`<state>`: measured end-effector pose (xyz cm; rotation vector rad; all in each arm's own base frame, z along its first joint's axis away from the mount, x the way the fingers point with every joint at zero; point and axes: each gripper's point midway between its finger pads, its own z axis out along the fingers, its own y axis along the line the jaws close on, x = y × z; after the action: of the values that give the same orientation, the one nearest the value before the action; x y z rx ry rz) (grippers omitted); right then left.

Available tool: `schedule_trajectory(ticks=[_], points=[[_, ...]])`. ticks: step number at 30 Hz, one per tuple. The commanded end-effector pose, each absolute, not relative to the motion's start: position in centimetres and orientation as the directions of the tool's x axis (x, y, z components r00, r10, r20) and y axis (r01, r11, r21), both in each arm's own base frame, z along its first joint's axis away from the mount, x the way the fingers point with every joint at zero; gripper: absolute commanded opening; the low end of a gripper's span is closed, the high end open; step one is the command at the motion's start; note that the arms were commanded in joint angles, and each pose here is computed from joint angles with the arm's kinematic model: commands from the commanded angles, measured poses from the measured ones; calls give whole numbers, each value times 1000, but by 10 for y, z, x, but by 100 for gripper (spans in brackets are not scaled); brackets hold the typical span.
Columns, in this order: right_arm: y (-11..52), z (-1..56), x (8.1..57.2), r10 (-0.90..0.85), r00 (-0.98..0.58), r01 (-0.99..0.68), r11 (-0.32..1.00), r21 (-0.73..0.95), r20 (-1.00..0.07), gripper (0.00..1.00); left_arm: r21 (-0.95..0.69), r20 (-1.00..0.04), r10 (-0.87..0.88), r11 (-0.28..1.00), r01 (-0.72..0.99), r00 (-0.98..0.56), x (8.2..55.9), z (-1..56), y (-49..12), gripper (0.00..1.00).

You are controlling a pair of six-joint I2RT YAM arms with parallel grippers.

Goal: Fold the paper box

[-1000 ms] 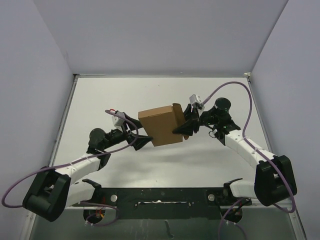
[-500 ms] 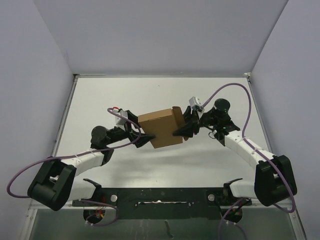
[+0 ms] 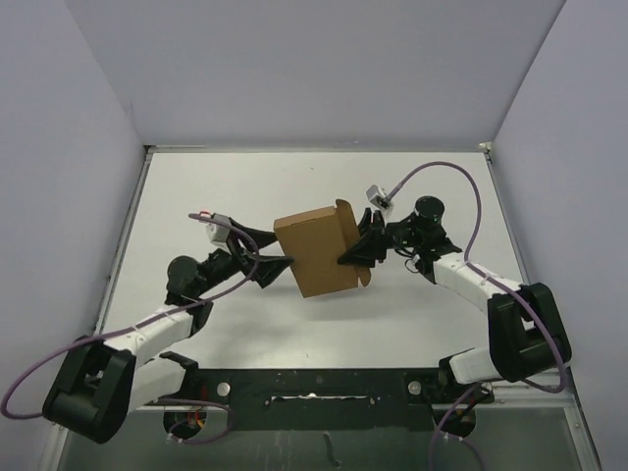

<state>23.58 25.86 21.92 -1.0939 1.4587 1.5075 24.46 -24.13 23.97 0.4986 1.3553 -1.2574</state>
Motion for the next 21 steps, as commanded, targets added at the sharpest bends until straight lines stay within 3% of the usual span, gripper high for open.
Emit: schedule_trajectory(ticks=[1, 5, 11, 15, 21], points=[[255, 221, 260, 25, -452, -890, 62, 452, -892, 24, -562, -801, -505, 445, 698, -323, 260, 240, -210, 98], [248, 201, 282, 69, -601, -776, 186, 602, -796, 24, -719, -689, -554, 442, 536, -468, 260, 222, -202, 98], [245, 190, 305, 156, -772, -586, 203, 784, -617, 24, -881, -472, -604, 325, 343, -642, 257, 196, -214, 98], [241, 190, 320, 214, -854, -448, 159, 880, -474, 23, -910, -415, -645, 295, 293, -641, 260, 194, -222, 98], [241, 182, 325, 258, -890, -347, 152, 926, -376, 23, -937, -317, -683, 335, 102, -658, 273, 168, -231, 98]])
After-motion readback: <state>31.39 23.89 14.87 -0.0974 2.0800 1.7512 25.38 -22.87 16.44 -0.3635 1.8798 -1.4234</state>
